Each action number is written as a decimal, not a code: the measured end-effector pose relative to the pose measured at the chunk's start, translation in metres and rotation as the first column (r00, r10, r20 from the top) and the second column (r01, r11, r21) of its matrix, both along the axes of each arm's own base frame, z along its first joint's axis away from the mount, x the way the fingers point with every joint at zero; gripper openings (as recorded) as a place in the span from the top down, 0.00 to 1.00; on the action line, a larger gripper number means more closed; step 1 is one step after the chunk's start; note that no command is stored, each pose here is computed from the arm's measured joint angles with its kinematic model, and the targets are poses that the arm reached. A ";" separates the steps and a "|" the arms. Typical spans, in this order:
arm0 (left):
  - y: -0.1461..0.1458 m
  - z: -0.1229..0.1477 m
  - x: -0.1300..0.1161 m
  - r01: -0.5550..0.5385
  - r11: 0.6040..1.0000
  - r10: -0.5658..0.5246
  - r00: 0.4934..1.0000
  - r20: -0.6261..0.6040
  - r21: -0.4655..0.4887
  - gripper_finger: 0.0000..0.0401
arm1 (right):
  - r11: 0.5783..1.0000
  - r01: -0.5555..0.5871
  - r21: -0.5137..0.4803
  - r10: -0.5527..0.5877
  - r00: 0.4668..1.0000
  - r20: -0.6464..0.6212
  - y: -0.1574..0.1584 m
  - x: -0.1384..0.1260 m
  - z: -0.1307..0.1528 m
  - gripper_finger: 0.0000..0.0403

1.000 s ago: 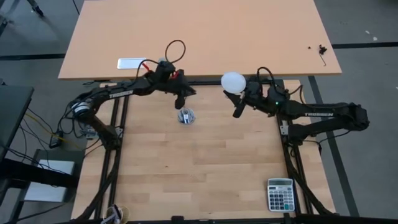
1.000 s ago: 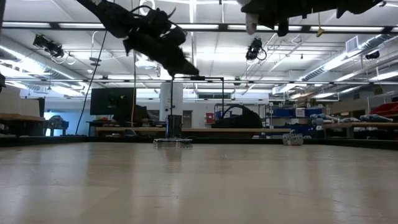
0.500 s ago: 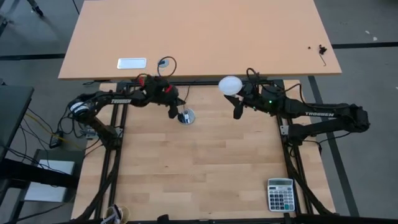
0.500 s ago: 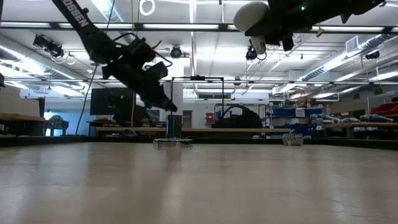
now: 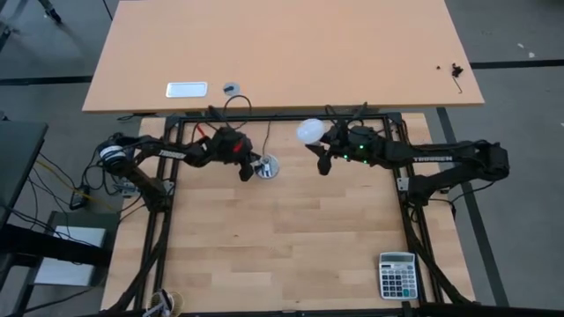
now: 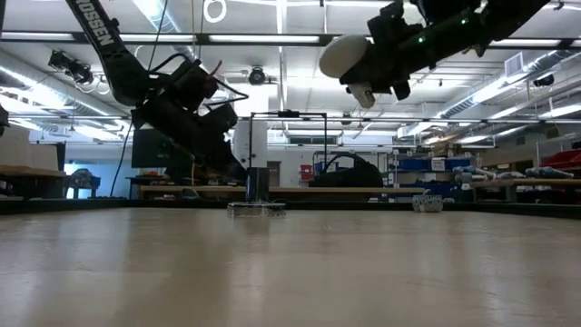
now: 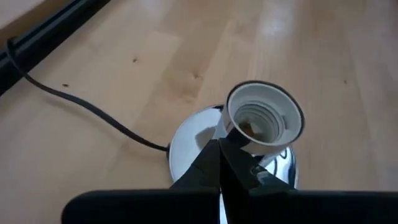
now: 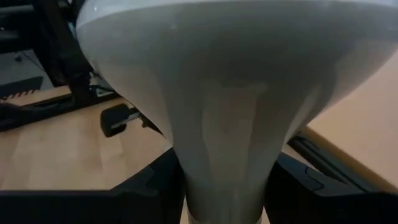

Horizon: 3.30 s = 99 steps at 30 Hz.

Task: Screw lightbulb
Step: Insert the light into the lamp socket

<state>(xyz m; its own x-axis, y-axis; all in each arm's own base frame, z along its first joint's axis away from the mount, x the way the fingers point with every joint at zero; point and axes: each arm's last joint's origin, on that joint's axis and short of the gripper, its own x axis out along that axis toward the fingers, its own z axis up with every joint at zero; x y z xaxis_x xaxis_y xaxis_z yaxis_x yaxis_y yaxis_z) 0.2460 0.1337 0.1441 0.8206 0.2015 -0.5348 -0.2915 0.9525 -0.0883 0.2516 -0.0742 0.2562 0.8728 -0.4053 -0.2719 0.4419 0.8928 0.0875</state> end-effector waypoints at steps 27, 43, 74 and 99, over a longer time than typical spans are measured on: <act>-0.033 -0.031 0.049 0.069 0.997 -0.060 0.977 0.206 -0.035 1.00 | 0.979 -0.193 -0.073 0.205 0.949 0.238 -0.006 0.076 -0.080 0.56; -0.035 0.005 0.039 0.131 0.990 -0.118 0.965 0.235 -0.042 1.00 | 0.988 -0.123 -0.099 0.148 0.937 0.315 -0.034 0.090 -0.133 0.56; -0.022 0.096 0.022 -0.004 0.995 -0.041 0.899 0.437 0.102 1.00 | 0.982 -0.123 -0.140 0.155 0.956 0.247 -0.040 0.098 -0.137 0.56; -0.009 0.086 0.048 -0.002 0.996 -0.023 0.962 0.270 0.094 1.00 | 0.983 -0.139 -0.124 0.160 0.969 0.187 -0.039 0.107 -0.138 0.53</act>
